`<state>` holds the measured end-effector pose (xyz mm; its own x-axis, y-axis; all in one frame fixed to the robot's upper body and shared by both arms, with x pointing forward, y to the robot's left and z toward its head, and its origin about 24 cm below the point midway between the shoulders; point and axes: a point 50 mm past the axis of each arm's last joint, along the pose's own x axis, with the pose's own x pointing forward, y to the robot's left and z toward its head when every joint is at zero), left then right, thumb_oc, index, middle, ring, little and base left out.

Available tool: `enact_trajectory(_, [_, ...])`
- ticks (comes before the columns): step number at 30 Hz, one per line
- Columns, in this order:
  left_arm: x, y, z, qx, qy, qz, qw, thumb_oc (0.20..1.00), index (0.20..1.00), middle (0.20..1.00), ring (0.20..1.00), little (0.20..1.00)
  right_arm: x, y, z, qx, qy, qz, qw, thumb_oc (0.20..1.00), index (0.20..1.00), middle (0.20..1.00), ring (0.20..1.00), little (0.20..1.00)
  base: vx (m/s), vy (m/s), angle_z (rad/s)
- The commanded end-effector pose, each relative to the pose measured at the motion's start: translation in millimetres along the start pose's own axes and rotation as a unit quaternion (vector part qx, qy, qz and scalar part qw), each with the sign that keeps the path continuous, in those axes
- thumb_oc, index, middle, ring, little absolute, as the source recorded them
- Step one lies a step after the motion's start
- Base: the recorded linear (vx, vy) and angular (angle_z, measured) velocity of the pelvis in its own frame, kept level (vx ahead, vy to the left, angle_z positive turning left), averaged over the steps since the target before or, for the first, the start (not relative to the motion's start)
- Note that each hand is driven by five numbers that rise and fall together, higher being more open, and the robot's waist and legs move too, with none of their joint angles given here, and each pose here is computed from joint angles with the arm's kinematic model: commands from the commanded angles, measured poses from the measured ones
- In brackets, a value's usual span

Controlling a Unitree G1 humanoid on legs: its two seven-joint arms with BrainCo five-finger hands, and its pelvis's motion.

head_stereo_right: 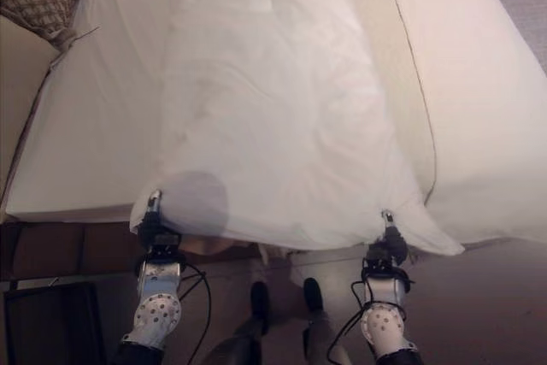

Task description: Make the bed

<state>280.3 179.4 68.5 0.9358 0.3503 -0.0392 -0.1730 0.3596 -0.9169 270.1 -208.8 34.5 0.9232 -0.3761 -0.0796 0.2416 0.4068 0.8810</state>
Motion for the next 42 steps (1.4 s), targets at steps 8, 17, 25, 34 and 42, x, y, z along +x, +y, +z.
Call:
enact_trajectory(8, [2, -30, 36, -0.015, -0.094, -0.075, 0.993, 0.200, 0.200, 0.200, 0.200, 0.200, 0, 0, 25, -0.017, -0.051, 0.023, 0.998, 0.200, 0.200, 0.200, 0.200, 0.200, 0.01, 0.040, 0.11])
enact_trajectory(17, [9, -33, 26, 0.022, -0.068, -0.094, 0.993, 0.200, 0.200, 0.200, 0.200, 0.200, -1, 9, 22, -0.012, -0.051, 0.042, 0.998, 0.200, 0.200, 0.200, 0.200, 0.200, 0.09, 0.572, 0.04])
enact_trajectory(25, [4, -13, 29, 0.035, -0.070, -0.055, 0.995, 0.200, 0.200, 0.200, 0.200, 0.200, -1, -1, 18, -0.009, -0.054, 0.029, 0.998, 0.200, 0.200, 0.200, 0.200, 0.200, 0.04, 0.459, -0.19])
enact_trajectory(34, [-3, -4, 11, 0.028, -0.042, -0.026, 0.998, 0.200, 0.200, 0.200, 0.200, 0.200, -2, -9, 28, -0.043, -0.059, 0.018, 0.997, 0.200, 0.200, 0.200, 0.200, 0.200, -0.01, 0.006, 0.08])
enact_trajectory(42, [0, 1, 5, -0.012, -0.043, 0.015, 0.999, 0.200, 0.200, 0.200, 0.200, 0.200, 3, -20, 44, -0.070, -0.084, -0.018, 0.994, 0.200, 0.200, 0.200, 0.200, 0.200, -0.01, -0.048, 0.20])
